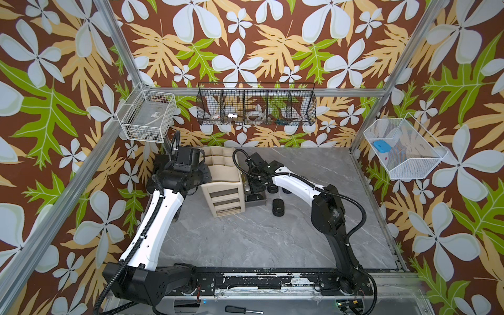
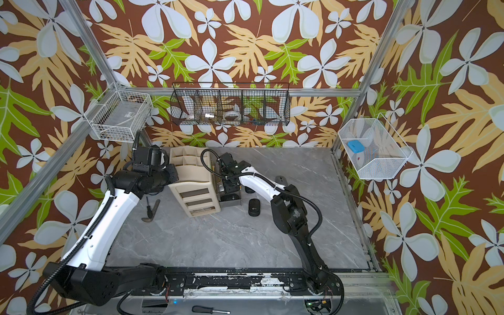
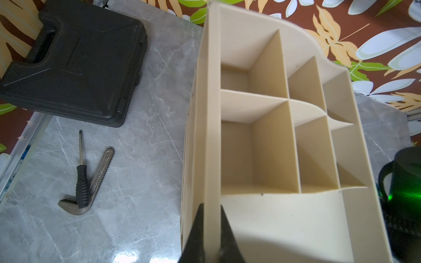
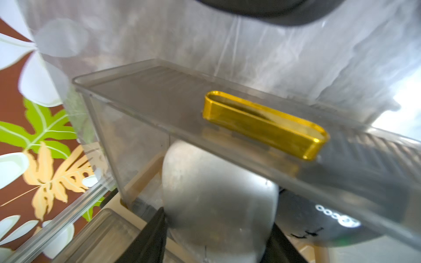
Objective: Take the mice out of the drawer
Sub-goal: Pick up the mouse from the drawer.
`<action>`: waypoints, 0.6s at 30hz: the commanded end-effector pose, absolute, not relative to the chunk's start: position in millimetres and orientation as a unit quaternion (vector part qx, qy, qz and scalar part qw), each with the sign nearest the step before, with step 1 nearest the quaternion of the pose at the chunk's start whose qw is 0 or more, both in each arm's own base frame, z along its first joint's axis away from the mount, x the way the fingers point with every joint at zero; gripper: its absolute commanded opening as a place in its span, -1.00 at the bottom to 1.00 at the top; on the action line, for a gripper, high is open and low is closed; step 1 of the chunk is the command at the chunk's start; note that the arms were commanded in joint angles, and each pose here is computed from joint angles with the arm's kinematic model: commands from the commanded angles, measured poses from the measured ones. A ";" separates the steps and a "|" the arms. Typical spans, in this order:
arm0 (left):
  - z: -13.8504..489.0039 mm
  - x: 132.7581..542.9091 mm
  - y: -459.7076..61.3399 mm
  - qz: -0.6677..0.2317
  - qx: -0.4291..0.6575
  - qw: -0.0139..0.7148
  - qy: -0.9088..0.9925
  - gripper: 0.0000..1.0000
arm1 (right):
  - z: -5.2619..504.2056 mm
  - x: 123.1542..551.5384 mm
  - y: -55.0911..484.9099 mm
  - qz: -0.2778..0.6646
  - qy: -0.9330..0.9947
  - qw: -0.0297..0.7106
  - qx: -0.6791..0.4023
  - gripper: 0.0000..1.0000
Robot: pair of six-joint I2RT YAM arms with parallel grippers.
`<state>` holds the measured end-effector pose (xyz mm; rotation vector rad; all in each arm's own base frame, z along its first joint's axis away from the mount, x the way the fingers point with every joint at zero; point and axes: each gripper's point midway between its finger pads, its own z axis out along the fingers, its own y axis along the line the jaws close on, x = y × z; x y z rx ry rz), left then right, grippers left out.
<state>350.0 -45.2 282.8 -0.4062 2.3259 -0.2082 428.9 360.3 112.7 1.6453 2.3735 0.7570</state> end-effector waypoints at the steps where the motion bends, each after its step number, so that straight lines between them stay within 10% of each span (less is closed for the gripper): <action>1: 307.3 367.1 -46.1 -0.098 -0.165 0.427 0.884 -1.00 | 130.4 435.0 346.0 0.252 0.798 0.110 0.537 0.19; 18: 297.7 375.3 -57.1 -0.111 -0.140 0.408 0.895 -1.00 | 154.3 425.4 282.1 0.259 0.800 0.153 0.519 0.21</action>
